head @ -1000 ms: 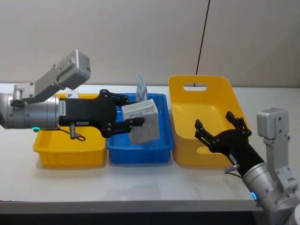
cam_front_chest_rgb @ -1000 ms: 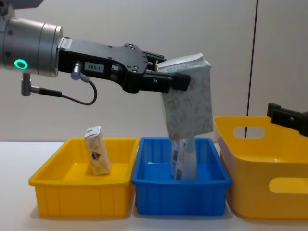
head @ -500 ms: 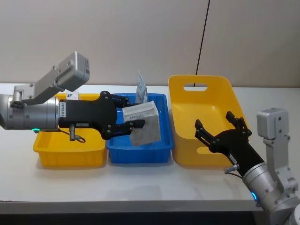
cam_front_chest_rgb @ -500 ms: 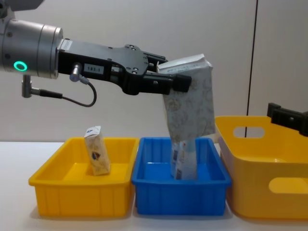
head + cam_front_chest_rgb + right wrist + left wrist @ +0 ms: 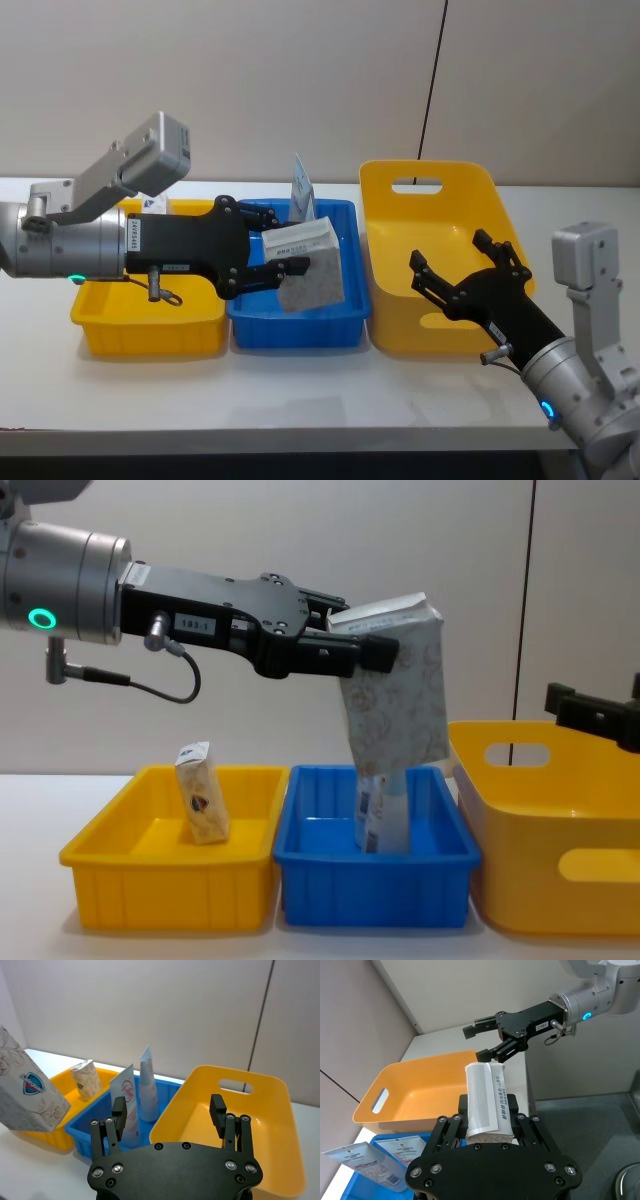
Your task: Bimanual collaborative sorting of washing and personal care products
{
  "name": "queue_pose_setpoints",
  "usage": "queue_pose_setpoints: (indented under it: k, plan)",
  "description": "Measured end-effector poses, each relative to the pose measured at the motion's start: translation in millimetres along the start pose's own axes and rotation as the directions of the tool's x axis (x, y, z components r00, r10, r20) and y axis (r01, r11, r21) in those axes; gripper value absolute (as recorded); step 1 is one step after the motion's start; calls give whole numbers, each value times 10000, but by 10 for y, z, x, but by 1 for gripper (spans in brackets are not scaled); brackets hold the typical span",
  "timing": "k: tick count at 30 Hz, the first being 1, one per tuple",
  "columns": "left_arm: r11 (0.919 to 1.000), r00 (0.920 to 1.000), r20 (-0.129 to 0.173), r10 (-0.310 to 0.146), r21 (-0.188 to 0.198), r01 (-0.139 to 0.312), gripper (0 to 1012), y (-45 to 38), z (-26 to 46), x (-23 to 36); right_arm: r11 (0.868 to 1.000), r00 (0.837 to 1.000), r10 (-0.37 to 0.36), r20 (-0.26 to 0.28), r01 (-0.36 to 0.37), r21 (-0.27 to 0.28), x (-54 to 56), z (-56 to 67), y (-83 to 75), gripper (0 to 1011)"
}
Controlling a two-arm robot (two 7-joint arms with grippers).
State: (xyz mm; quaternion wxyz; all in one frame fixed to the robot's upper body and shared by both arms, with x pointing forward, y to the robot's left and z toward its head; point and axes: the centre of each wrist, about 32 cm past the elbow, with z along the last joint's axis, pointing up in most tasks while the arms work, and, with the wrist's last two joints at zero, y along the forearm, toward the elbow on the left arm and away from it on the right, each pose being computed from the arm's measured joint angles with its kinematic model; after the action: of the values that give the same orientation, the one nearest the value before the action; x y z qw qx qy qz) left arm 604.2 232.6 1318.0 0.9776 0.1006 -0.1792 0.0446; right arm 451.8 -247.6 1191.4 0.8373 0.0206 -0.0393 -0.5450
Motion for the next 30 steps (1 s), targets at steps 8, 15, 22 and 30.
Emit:
queue_pose_setpoints:
  k: [8,15,22,30]
  plan:
    - [10000,10000,0,-15,-8,15,386,-1,-3,-1,9947,9947,1023,-47,-1022,96,208,31,101,1000]
    - [10000,10000,-3,-27,-13,27,386,-2,-5,-1,9798,9798,1998,-66,-1997,117,395,71,220,1000]
    - [10000,10000,0,-28,-17,28,386,-2,-5,-1,9529,9528,3034,-77,-3034,-7,630,134,361,1000]
    - [10000,10000,0,-29,-19,29,386,-2,-5,-1,9174,9181,3952,-304,-3961,-374,873,214,509,1000]
